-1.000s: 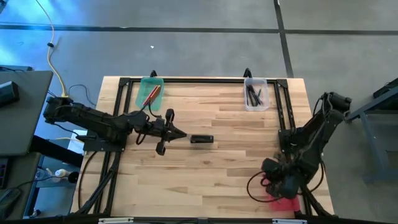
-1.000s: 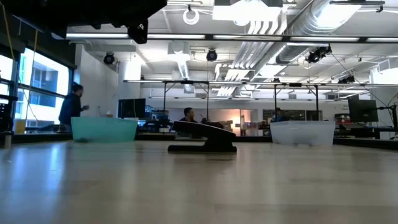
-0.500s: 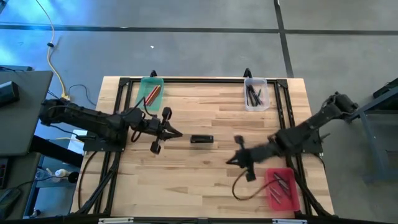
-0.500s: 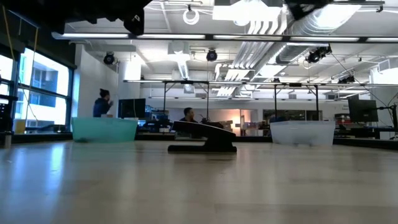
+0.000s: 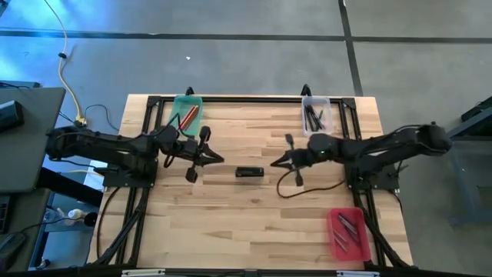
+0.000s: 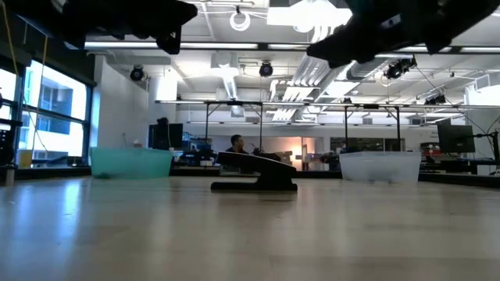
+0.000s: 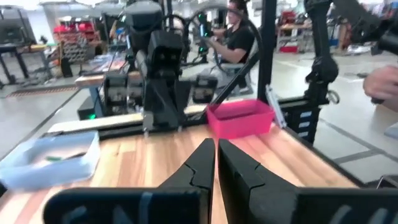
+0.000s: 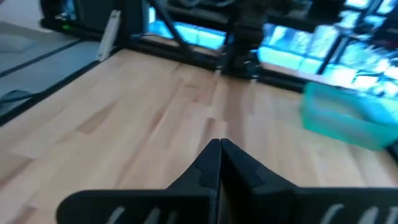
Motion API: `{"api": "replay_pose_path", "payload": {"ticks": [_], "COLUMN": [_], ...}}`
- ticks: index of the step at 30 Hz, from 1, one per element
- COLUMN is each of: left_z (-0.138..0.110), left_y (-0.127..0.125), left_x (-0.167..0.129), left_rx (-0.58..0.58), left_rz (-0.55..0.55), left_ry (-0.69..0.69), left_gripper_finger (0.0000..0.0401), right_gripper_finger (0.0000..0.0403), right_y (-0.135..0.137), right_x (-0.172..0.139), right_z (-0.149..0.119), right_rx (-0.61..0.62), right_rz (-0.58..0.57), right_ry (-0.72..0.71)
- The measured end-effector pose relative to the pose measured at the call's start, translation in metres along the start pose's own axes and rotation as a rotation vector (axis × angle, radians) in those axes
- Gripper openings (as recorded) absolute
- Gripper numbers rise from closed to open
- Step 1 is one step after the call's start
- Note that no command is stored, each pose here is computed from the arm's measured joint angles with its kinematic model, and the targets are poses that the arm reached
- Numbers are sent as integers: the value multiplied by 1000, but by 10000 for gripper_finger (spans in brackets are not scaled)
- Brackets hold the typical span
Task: Sort crayons/erasers/pens/pencils in bins
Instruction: Return to Home Position
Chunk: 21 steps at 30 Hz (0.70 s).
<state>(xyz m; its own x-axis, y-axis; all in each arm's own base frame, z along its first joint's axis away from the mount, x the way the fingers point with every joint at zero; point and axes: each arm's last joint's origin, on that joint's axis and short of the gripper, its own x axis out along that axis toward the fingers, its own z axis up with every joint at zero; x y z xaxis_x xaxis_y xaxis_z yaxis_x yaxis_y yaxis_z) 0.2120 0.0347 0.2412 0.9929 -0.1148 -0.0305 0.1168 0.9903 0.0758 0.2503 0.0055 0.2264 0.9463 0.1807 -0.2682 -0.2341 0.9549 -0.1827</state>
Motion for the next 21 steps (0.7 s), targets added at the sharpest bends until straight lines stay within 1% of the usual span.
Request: {"api": "replay_pose_path", "payload": {"ticks": [5,12,15,21], "left_z": [2,11,12,-13], "left_y": [3,0,-2,-8], "left_x": [-7,-19,-23,-34], "left_rx": [7,43,44,48], "left_rz": [20,25,25,29], "left_ry": [19,-4,-6,-37], "left_gripper_finger": [9,10,10,9], "right_gripper_finger": [0,0,0,0], "right_y": [-2,10,16,25], "right_x": [-31,-79,-93,-112], "right_z": [-12,-32,-44,-64], "right_rx": [-5,-19,-4,-4], "right_rz": [-82,-231,-249,-291], "right_ry": [-79,-213,-260,-347]}}
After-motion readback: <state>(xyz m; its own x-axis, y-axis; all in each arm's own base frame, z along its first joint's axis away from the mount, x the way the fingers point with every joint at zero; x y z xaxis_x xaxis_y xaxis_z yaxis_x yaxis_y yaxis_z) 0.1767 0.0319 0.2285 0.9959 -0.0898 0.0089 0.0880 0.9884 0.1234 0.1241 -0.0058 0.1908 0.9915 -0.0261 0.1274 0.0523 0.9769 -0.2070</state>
